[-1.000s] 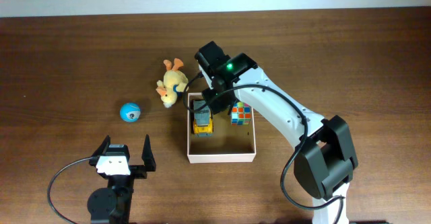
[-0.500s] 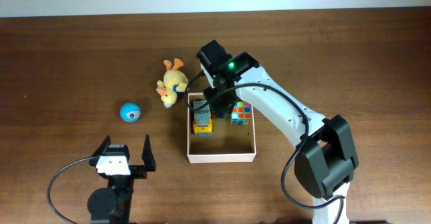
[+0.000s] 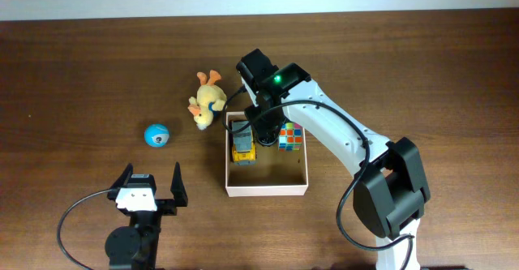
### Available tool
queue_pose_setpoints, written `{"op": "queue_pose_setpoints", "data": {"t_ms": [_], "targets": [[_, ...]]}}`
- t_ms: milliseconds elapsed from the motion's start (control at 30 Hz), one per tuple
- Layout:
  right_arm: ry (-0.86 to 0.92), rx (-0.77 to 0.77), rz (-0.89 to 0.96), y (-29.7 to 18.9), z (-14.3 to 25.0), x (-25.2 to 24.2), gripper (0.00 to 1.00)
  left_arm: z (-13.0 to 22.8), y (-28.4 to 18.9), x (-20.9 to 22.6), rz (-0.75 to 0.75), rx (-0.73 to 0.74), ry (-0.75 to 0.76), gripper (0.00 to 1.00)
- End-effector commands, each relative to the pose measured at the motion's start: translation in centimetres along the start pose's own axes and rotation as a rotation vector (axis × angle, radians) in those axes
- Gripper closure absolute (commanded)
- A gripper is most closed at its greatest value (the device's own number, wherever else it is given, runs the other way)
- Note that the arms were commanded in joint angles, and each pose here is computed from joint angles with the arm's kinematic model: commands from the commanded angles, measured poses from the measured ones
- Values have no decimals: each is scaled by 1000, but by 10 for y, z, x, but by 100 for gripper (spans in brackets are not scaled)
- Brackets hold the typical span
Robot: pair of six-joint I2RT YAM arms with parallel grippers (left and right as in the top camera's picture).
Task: Pack container
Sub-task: 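Lower the black object beside the cube and open the right gripper, then lift the right gripper away to the upper right, then move the left gripper over the yellow plush duck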
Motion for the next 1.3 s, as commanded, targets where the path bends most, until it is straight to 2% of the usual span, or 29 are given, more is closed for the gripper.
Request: {"op": "queue_pose_setpoints", "data": {"t_ms": [0,167,333,433,567,700,867,900,967,1267], "targets": [[-3,16,22,-6,-1,-3,47,3,1,-1,8,2,-7,1],[-6,-47,5,-50,-12,0,47,3,1,-1,7,2,-7,1],[21,-186,59,-105,-29,-9,47,3,1,-1,8,2,-7,1],[79,-271,148,-127,-41,-35,35,3,1,-1,8,2,-7,1],[238,-292,244,-129,-48,-86,28,3,1,-1,8,2,-7,1],[484,-320,279,-134,-52,-160,24,3,1,-1,8,2,-7,1],[678,-341,279,-134,-46,-238,16,3,1,-1,8,2,-7,1],[709,-331,290,-130,-43,-251,13,3,1,-1,8,2,-7,1],[760,-308,311,-124,-36,-275,0,3,1,-1,8,2,-7,1],[897,-226,232,-102,-15,-319,1,3,1,-1,8,2,-7,1]]}}
Point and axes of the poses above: each gripper's point midway between its finger pads, its own y axis out along the fingers, its own x axis along the line the jaws close on, z = x × y, the point moved 9 cm from there along -y, back along the fingers, and after that the axes turned 10 degrees about y, right-handed, at the moved point
